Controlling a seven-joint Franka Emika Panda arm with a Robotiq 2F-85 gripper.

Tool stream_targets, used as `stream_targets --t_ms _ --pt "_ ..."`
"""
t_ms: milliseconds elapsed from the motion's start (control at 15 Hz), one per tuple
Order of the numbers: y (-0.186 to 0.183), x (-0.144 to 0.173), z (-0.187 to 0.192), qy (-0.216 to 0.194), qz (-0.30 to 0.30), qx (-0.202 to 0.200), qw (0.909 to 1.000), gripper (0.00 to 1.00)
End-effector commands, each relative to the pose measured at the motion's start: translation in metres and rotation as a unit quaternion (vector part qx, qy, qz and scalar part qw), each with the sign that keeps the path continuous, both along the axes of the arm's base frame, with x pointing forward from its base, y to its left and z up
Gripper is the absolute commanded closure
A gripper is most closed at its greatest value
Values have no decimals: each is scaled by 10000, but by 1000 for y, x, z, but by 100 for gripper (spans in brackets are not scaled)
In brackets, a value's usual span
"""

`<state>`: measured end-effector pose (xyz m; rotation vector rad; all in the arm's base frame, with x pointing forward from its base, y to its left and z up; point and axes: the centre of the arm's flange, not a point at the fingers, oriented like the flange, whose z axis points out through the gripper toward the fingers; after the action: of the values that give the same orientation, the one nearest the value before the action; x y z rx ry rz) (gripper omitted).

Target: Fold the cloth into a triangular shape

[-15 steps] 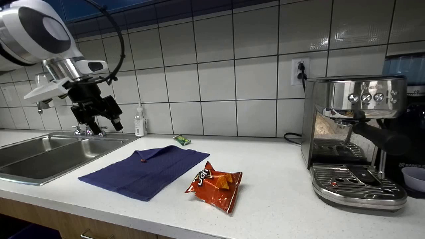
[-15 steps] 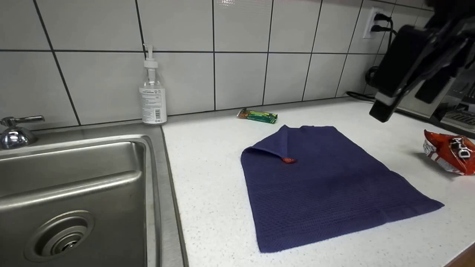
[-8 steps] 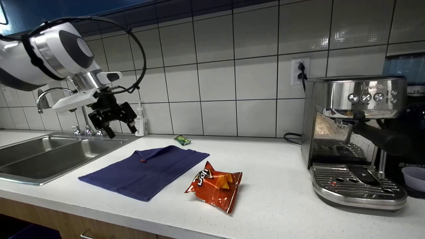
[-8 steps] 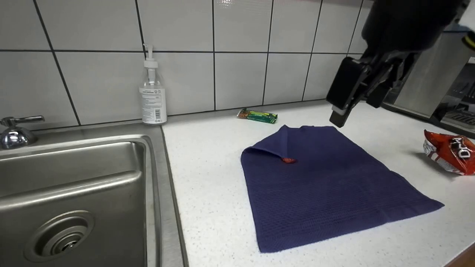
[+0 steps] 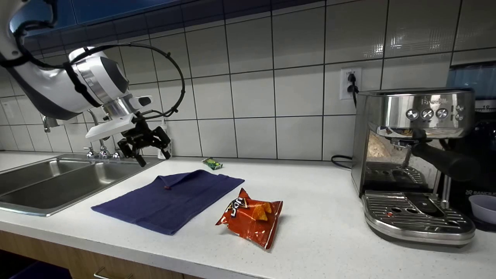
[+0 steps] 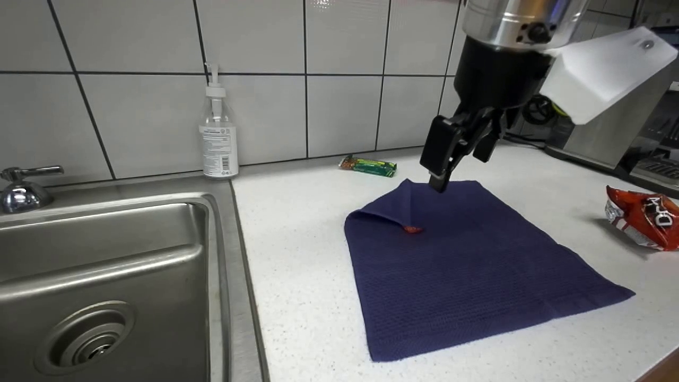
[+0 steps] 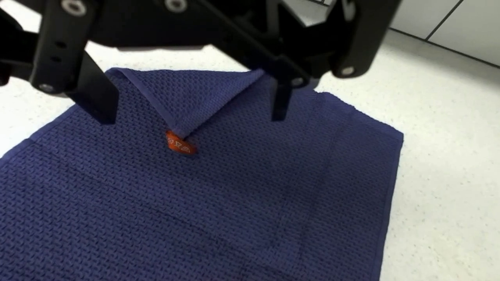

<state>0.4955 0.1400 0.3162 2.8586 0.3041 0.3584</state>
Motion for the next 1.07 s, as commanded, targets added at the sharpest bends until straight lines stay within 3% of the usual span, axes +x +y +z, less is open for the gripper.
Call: stream_targets --t_ms 0,533,1000 --pt "1 2 -4 31 -7 7 10000 0" --pt "0 2 -6 49 -14 0 10000 0" --pt "21 16 -35 -170 -102 -294 9994 0"
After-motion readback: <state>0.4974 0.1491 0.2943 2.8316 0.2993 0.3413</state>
